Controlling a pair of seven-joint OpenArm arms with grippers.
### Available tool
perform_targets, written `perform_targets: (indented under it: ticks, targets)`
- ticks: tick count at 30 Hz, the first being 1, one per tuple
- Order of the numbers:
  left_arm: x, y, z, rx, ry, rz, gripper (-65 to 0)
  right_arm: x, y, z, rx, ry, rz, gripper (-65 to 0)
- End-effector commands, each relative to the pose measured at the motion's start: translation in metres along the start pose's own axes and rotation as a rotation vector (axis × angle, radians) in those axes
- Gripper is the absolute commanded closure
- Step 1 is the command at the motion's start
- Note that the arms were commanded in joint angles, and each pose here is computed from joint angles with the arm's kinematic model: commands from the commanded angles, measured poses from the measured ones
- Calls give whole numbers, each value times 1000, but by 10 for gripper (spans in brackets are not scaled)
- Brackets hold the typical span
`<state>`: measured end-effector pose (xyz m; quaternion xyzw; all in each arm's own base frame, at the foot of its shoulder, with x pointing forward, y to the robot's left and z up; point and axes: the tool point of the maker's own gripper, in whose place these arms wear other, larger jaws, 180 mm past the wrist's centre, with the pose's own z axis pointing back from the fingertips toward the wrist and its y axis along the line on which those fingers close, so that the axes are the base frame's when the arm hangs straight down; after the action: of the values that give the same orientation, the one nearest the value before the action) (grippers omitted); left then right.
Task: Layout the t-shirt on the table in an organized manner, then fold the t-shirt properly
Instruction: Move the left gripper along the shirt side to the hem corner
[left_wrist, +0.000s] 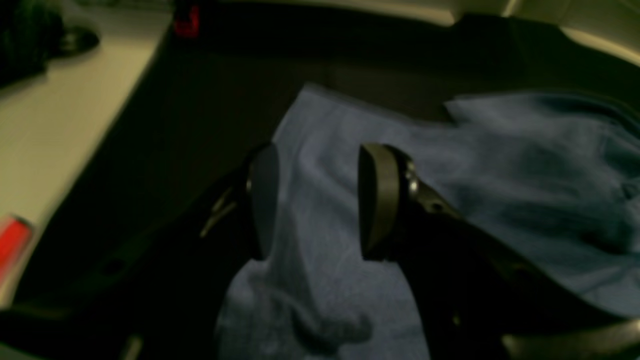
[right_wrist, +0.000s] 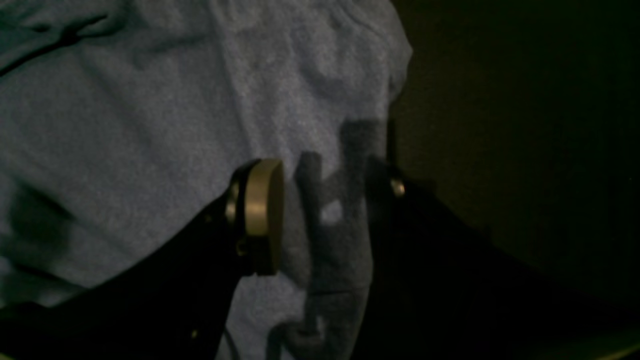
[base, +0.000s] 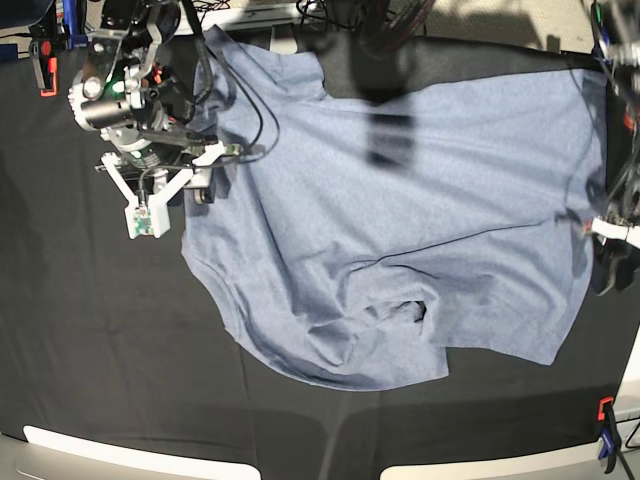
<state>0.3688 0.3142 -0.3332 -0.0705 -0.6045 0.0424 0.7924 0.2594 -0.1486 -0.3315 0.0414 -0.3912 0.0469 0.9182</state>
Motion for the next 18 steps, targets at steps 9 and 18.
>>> perform_targets:
  ticks: [9, 18]
  targets:
    - [8, -12, -91, -18, 59, -88, -241, 13, 1, 4, 2, -49, 10, -261]
    - [5, 24, -131, 186, 110, -36, -240, 13, 1, 4, 2, -48, 9, -261]
